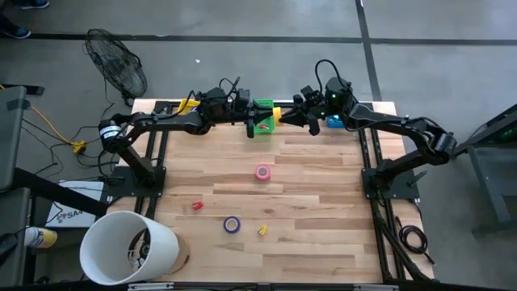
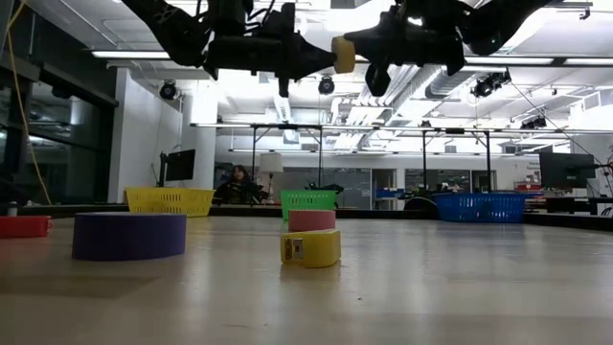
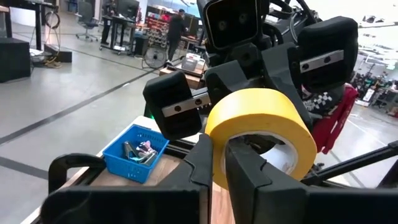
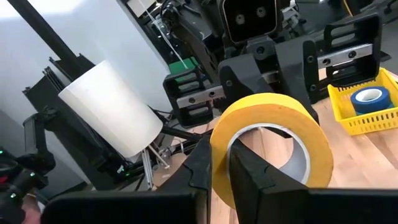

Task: Pick and place Stapler, Stapler remover, tape
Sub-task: Put the yellow tape into the yellow basket

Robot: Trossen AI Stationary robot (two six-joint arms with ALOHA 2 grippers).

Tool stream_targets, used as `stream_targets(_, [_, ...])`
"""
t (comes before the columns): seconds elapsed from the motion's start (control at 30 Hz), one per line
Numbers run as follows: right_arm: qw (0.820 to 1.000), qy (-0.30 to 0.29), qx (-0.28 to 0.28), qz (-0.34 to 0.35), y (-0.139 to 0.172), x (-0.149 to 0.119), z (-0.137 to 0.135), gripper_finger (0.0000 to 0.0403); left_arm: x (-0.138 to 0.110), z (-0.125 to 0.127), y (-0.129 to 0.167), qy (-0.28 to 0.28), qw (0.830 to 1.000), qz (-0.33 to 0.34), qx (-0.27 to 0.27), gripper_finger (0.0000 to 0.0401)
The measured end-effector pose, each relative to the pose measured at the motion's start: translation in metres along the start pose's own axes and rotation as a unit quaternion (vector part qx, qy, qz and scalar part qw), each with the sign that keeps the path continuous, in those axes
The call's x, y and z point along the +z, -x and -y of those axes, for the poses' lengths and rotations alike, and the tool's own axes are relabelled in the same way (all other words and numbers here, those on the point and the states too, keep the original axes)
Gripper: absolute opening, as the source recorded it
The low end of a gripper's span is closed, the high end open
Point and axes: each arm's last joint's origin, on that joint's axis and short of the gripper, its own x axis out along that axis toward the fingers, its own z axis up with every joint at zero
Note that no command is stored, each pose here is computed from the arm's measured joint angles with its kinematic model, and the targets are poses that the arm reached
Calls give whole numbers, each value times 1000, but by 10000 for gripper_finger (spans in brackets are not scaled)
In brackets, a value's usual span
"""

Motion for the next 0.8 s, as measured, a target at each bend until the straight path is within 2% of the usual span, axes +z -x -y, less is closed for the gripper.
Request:
stream_targets(0.1, [1000, -15, -13, 8, 0, 0, 1, 31, -1, -1, 0, 3, 1000, -3, 11, 11])
stream_targets(0.33, [999, -34, -21, 18, 1, 2, 3, 120, -3, -4, 0, 12, 998, -6, 55, 1])
stream_targets(0.47, [998, -43, -26, 24, 4, 4, 5, 155, -2, -4, 0, 11, 998, -3, 64, 1])
stream_targets(0.6, [999, -40, -24, 23, 3, 3, 4, 168, -3, -4, 0, 11, 998, -7, 54, 1])
stream_targets(0.8, [999, -30, -23, 23, 2, 3, 2, 162, -3, -3, 0, 12, 999, -9, 48, 1])
